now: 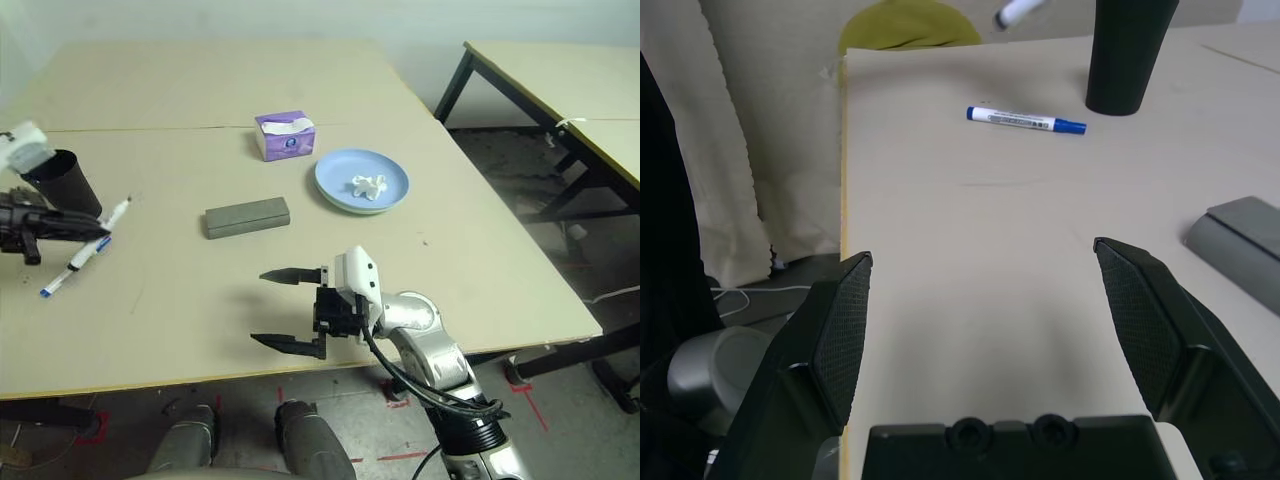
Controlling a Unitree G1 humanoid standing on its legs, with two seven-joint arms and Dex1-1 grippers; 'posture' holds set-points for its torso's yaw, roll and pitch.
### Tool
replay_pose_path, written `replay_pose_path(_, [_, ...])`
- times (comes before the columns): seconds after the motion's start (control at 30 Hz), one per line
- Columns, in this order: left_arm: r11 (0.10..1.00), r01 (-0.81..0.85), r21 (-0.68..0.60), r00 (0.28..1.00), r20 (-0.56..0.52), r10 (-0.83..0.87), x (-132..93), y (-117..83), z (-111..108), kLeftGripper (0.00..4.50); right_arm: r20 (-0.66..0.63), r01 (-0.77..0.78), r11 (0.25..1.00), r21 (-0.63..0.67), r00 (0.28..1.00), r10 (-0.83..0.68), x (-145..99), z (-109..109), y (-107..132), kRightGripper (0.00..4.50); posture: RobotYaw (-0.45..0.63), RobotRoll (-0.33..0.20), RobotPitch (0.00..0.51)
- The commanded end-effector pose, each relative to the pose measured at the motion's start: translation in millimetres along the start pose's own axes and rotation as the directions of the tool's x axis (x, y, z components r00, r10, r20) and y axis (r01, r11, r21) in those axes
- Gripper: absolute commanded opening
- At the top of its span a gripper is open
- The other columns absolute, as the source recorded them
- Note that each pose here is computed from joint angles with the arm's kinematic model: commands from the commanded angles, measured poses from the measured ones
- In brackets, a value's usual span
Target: Organize and tidy the items on the table.
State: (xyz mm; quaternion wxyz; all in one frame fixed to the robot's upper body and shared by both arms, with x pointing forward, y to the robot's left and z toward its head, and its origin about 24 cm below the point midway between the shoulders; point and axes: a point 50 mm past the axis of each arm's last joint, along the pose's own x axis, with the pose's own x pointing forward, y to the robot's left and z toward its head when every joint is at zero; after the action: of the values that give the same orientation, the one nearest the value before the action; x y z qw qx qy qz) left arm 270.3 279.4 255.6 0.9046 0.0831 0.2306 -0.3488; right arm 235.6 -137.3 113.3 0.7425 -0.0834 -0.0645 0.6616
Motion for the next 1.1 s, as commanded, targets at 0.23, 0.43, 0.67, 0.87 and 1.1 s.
replay_pose_path(0.23, [0.915, -0.361, -0.181, 0.834, 0.377, 0.403, -17.9, 45.2, 22.4, 0.27, 0.059, 0.103, 0.994, 0.025, 0.993, -0.105, 2.4, 4.7, -12.6, 4.50, -0.01, 0.000, 0.128])
replay_pose_path(0.43, [0.839, -0.480, -0.256, 0.693, 0.476, 0.542, -15.3, 65.1, 22.8, 0.27, 0.078, 0.235, 0.970, 0.061, 0.968, -0.239, 4.5, 7.7, -24.9, 4.50, -0.01, 0.000, 0.126])
replay_pose_path(0.67, [0.783, -0.572, -0.244, 0.623, 0.491, 0.609, -6.2, 81.1, 19.1, 0.27, 0.004, 0.363, 0.930, 0.056, 0.931, -0.364, -3.0, 1.0, -29.6, 4.50, -0.02, 0.000, 0.127])
replay_pose_path(0.87, [0.763, -0.607, -0.222, 0.595, 0.510, 0.621, 7.7, 88.4, 16.4, 0.27, -0.070, 0.429, 0.903, 0.020, 0.902, -0.426, -9.4, -10.4, -28.3, 4.50, -0.04, 0.000, 0.126])
replay_pose_path(1.1, [0.733, -0.655, -0.185, 0.588, 0.484, 0.648, 21.6, 97.8, 2.0, 0.27, -0.067, 0.440, 0.898, 0.021, 0.896, -0.438, -10.3, -11.0, -26.5, 4.50, -0.06, 0.000, 0.129])
